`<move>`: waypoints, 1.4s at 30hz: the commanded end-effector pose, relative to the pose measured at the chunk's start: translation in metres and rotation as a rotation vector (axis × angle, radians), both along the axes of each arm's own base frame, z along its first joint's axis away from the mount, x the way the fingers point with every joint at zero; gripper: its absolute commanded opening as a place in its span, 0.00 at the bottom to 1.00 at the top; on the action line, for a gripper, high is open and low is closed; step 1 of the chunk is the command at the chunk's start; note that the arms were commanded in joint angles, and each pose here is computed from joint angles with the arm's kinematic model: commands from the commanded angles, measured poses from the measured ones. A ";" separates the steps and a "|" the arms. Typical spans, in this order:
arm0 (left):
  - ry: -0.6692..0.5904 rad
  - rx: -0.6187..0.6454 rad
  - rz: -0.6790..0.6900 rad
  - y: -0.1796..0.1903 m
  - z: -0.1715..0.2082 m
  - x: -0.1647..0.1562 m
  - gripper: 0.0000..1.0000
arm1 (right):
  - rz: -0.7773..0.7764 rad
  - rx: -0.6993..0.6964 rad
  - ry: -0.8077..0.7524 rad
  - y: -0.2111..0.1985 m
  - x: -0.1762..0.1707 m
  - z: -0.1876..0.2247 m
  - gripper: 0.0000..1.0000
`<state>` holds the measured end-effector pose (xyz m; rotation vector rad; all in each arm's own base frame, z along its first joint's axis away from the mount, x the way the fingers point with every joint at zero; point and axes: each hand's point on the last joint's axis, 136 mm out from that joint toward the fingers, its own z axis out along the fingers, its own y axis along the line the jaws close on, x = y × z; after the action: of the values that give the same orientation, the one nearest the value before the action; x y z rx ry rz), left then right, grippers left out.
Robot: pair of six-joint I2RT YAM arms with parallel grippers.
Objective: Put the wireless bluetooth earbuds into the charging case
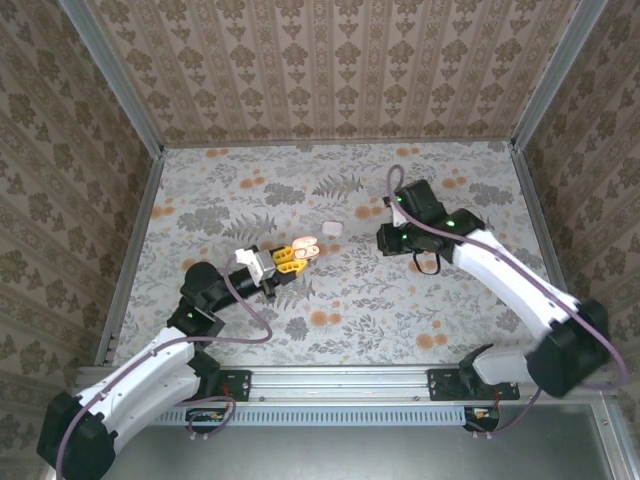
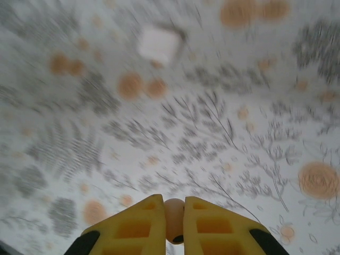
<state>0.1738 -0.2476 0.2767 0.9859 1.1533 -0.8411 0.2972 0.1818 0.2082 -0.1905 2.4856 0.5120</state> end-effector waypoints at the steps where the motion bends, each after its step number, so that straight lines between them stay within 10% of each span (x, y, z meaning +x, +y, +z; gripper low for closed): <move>1: -0.139 -0.055 -0.039 -0.005 0.036 -0.009 0.00 | -0.044 0.153 -0.197 0.007 0.002 0.055 0.10; 14: -0.095 -0.161 -0.011 -0.022 0.058 0.008 0.00 | 0.081 0.525 -0.501 0.052 -0.031 0.160 0.08; 42: -0.022 -0.252 0.027 -0.025 0.066 0.020 0.00 | 0.193 0.675 -0.484 0.110 -0.036 0.163 0.08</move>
<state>0.1984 -0.2750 0.3158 0.8080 1.0923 -0.9074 0.2629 0.2883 0.3644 -0.2382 1.7620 1.1645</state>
